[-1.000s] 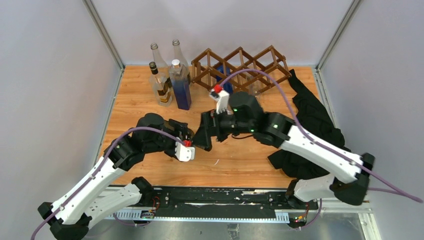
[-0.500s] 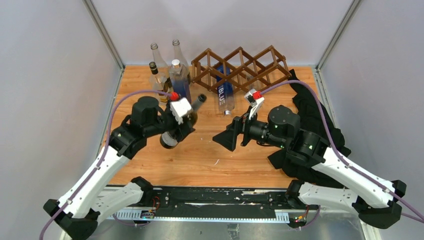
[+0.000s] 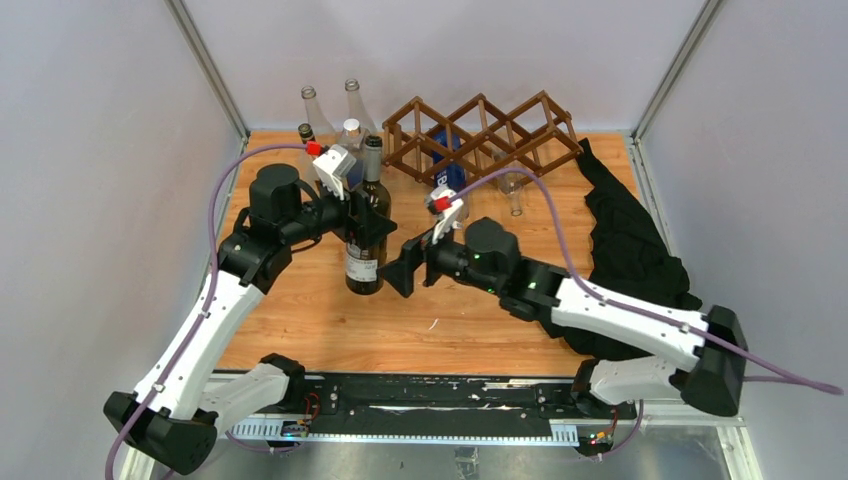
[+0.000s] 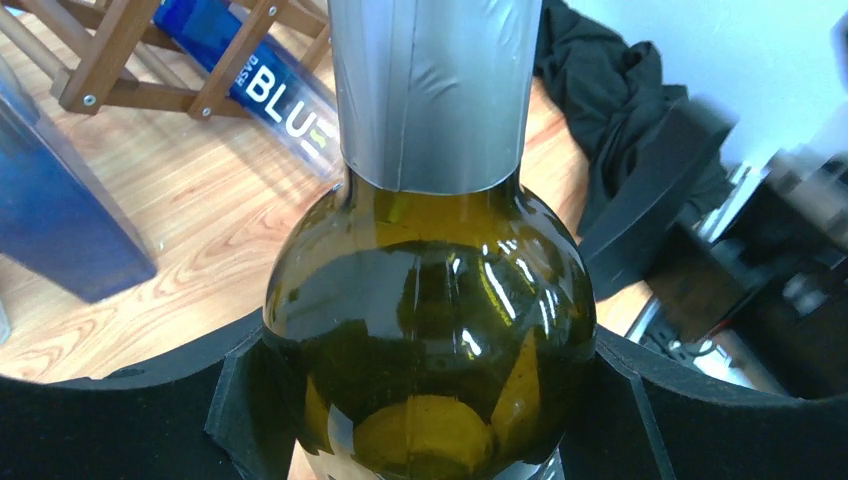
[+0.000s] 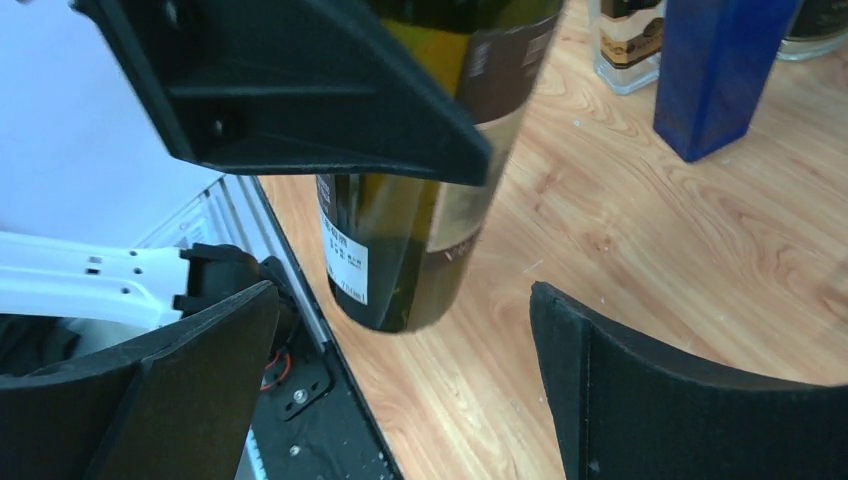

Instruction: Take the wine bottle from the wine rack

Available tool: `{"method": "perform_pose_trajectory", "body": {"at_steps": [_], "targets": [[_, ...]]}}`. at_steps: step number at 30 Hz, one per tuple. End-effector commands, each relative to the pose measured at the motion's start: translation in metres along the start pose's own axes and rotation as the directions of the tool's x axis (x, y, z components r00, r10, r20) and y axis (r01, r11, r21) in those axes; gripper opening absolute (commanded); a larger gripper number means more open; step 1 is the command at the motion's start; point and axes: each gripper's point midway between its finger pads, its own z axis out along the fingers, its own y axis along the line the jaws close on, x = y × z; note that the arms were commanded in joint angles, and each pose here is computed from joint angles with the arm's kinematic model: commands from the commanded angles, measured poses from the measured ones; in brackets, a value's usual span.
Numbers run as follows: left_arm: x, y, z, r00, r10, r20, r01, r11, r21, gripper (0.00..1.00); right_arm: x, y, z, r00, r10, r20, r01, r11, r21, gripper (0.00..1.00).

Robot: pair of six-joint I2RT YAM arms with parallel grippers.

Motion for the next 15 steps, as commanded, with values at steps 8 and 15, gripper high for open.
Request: {"method": "perform_pose_trajectory", "body": {"at_steps": [8, 15], "targets": [[-0.061, -0.027, -0.018, 0.981, -0.03, 0.189, 0.015, 0.997, 0.077, 0.0, -0.017, 0.002, 0.063, 0.976, -0.12, 0.18, 0.103, 0.989, 0.102, 1.0], [-0.066, -0.032, -0.023, 0.975, -0.06, 0.213, 0.042, 0.995, 0.092, 0.0, -0.016, 0.012, 0.08, 0.969, -0.122, 0.213, 0.115, 0.992, 0.043, 1.0]]}}
